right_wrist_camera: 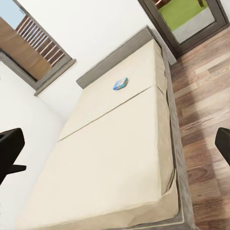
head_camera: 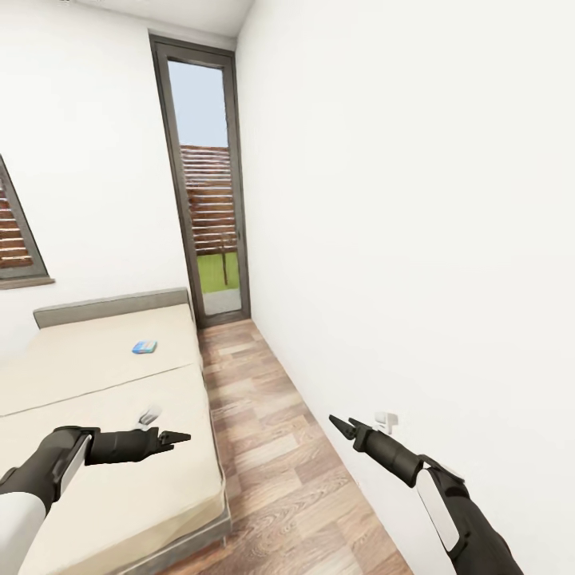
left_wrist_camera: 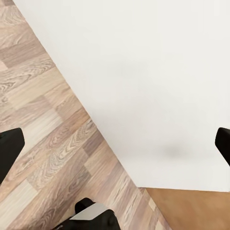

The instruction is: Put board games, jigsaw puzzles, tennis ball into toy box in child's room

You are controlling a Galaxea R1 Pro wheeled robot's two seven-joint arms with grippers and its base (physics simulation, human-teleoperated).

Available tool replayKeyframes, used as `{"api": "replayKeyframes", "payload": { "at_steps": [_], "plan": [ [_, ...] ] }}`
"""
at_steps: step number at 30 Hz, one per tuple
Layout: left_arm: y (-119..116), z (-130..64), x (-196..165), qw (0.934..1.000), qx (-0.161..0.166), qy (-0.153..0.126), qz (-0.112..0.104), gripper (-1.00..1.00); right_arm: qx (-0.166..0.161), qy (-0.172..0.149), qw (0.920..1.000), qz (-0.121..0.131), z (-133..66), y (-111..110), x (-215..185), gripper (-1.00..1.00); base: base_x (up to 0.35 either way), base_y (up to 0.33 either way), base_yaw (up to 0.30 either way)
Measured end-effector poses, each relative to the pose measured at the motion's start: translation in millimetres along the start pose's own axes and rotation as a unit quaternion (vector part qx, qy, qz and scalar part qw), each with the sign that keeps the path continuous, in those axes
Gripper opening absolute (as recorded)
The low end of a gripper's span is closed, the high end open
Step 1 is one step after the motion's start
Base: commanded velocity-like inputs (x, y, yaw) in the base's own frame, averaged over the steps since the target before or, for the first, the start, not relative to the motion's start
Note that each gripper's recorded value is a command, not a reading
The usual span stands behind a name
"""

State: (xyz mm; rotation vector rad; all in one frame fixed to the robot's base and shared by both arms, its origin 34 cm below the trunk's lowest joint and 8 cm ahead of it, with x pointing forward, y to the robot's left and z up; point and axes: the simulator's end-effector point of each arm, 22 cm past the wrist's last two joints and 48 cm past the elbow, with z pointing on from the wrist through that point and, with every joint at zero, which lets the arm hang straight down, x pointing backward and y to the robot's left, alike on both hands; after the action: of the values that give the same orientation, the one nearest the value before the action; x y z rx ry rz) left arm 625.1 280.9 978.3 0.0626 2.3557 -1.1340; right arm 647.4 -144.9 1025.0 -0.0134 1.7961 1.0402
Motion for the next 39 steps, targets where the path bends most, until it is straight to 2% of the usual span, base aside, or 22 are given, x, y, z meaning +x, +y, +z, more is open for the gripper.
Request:
{"api": "replayKeyframes", "payload": {
  "at_steps": [17, 22, 30, 39],
  "plan": [
    [-3.6, -2.1, -2.5, 1.0000, 0.000, -0.003, 0.004, 1.00, -0.009, 0.006, 0.9999, -0.007, 3.0, 9.5, 2.3, 1.00, 0.193, -0.120, 0.254],
    [-5.0, -2.9, -3.5, 1.0000, 0.001, -0.004, 0.005, 1.00, -0.008, 0.012, 0.9998, -0.012, 5.6, 12.3, 5.8, 1.00, 0.043, -0.020, 0.267],
    [-6.9, -4.2, -4.9, 1.0000, 0.002, -0.006, 0.007, 1.00, 0.017, 0.012, 0.9997, -0.014, 6.1, 3.2, 4.7, 1.00, 0.007, -0.003, 0.267],
    [-9.0, -5.7, -6.4, 0.9999, 0.002, -0.008, 0.009, 1.00, 0.019, 0.010, 0.9997, -0.015, 5.6, 3.8, 2.5, 1.00, 0.000, 0.000, 0.267]
  ]
}}
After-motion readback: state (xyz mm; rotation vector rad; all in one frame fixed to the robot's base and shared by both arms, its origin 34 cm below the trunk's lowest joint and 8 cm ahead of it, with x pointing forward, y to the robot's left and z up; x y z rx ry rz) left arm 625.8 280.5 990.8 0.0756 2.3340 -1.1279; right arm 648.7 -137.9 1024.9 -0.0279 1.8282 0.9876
